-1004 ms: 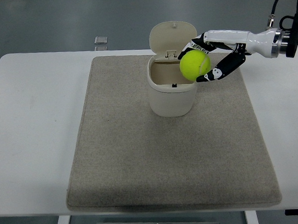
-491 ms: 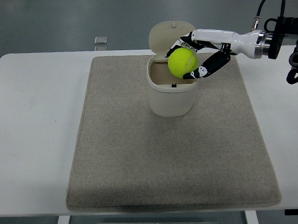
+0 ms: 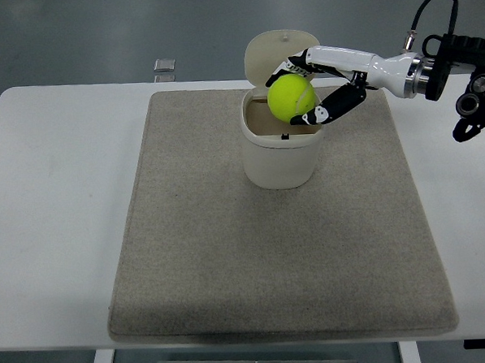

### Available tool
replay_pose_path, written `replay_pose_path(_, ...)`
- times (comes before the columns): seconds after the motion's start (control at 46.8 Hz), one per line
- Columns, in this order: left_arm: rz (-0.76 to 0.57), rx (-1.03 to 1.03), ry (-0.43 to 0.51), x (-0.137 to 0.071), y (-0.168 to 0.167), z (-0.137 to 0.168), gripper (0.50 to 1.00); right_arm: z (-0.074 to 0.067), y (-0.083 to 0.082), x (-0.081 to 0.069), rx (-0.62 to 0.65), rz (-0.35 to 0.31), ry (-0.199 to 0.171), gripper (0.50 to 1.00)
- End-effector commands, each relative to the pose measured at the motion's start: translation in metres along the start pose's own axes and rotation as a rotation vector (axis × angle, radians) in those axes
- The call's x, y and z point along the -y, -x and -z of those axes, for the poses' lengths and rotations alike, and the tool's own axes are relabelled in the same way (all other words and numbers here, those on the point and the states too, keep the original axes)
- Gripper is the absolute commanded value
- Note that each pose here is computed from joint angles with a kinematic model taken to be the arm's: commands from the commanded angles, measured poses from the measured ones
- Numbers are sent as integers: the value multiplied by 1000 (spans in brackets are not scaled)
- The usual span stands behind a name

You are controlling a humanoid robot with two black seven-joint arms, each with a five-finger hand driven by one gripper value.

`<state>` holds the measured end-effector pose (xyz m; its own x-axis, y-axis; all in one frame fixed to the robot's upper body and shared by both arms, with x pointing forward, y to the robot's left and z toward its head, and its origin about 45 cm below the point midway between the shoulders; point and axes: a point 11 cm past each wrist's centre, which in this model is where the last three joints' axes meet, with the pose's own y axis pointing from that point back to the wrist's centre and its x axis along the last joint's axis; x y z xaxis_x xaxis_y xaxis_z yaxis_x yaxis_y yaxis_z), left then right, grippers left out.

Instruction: Pick up the tennis ball and place it in the box.

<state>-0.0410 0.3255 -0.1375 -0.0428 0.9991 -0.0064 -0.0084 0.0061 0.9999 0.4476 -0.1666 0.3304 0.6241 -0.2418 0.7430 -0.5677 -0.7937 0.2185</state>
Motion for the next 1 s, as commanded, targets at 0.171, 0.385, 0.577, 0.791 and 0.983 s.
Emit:
replay_pose_path(0.171,0,1,0,0,0,0,996,-3,4,-1,10,5,4,893)
replay_pose_path(0.385,0,0,0,0,0,0,996,-4,6,-1,14,14,6,893)
replay_pose_path(0.577,0,0,0,0,0,0,996,-2,7,-1,26,35,-3,893)
replay_pose_path(0.791,0,0,0,0,0,0,996,-2,7,-9,115,101,-11,893)
replay_pose_path(0.983,0,0,0,0,0,0,996,-8,-6,-32,282,96,-21,893)
